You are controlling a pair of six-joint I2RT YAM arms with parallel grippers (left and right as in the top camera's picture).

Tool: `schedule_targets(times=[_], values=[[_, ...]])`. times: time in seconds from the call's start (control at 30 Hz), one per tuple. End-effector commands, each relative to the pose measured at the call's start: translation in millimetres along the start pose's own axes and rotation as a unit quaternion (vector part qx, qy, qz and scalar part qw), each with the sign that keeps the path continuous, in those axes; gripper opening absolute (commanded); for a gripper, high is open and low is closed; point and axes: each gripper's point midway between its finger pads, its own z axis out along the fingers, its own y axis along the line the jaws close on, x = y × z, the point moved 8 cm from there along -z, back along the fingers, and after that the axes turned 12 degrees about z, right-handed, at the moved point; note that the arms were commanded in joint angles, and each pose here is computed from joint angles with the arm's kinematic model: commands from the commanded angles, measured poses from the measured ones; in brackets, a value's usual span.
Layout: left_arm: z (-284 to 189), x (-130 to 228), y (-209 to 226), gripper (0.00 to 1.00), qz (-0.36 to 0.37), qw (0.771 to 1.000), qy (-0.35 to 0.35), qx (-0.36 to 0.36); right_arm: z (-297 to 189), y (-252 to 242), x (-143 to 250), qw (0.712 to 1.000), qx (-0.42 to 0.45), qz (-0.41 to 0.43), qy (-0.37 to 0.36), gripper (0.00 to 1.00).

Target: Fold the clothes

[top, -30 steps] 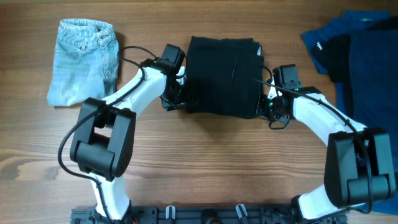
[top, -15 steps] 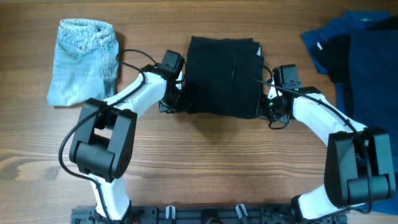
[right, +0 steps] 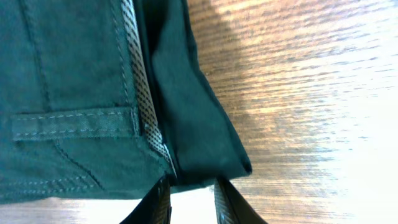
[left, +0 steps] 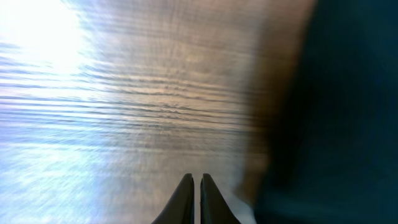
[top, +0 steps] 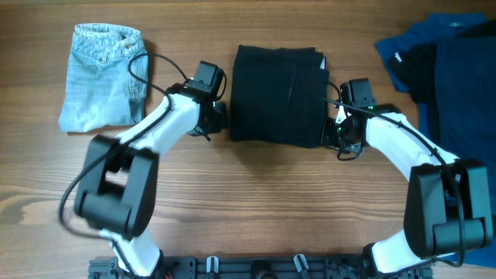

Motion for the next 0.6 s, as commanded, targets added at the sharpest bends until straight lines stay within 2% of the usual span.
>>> schedule_targets(times=[0.0,0.1,0.13,0.17,0.27,0.3,0.33,0.37,0.4,0.57], values=[[-56,-13,-3,0.05,-0.031,0.996,-0.083,0.019,-52,21,-27,0.997,-0.019,-0.014,-0.068,0.27],[-64,-13,-10,0.05,-0.05,0.994,-0.084,0.057,-87,22,-39,0.994,-0.01,-0.007,-0.111,0.34],[-63,-12,-15,0.06,-0.047,0.993,-0.076,0.082,-98,18,-43,0.992,-0.003,0.001,-0.126,0.41],[-61,-12,-21,0.06,-0.042,0.991,-0.071,0.106,-106,12,-46,0.99,0.006,0.01,-0.14,0.46],[-54,-18,-43,0.04,-0.045,0.985,-0.081,0.149,-118,-18,-60,0.983,0.032,0.056,-0.17,0.5],[-51,-20,-51,0.04,-0.042,0.983,-0.09,0.157,-119,-26,-63,0.982,0.035,0.07,-0.171,0.56],[-48,-22,-60,0.04,-0.034,0.981,-0.096,0.164,-119,-33,-65,0.981,0.038,0.089,-0.171,0.66],[-46,-23,-71,0.04,-0.024,0.979,-0.105,0.173,-120,-41,-66,0.979,0.042,0.112,-0.167,0.96],[-43,-23,-83,0.04,-0.013,0.976,-0.114,0.184,-120,-45,-66,0.977,0.044,0.126,-0.164,1.0],[-18,-11,-132,0.04,0.02,0.971,-0.119,0.206,-121,-45,-71,0.975,0.037,0.126,-0.178,0.99]])
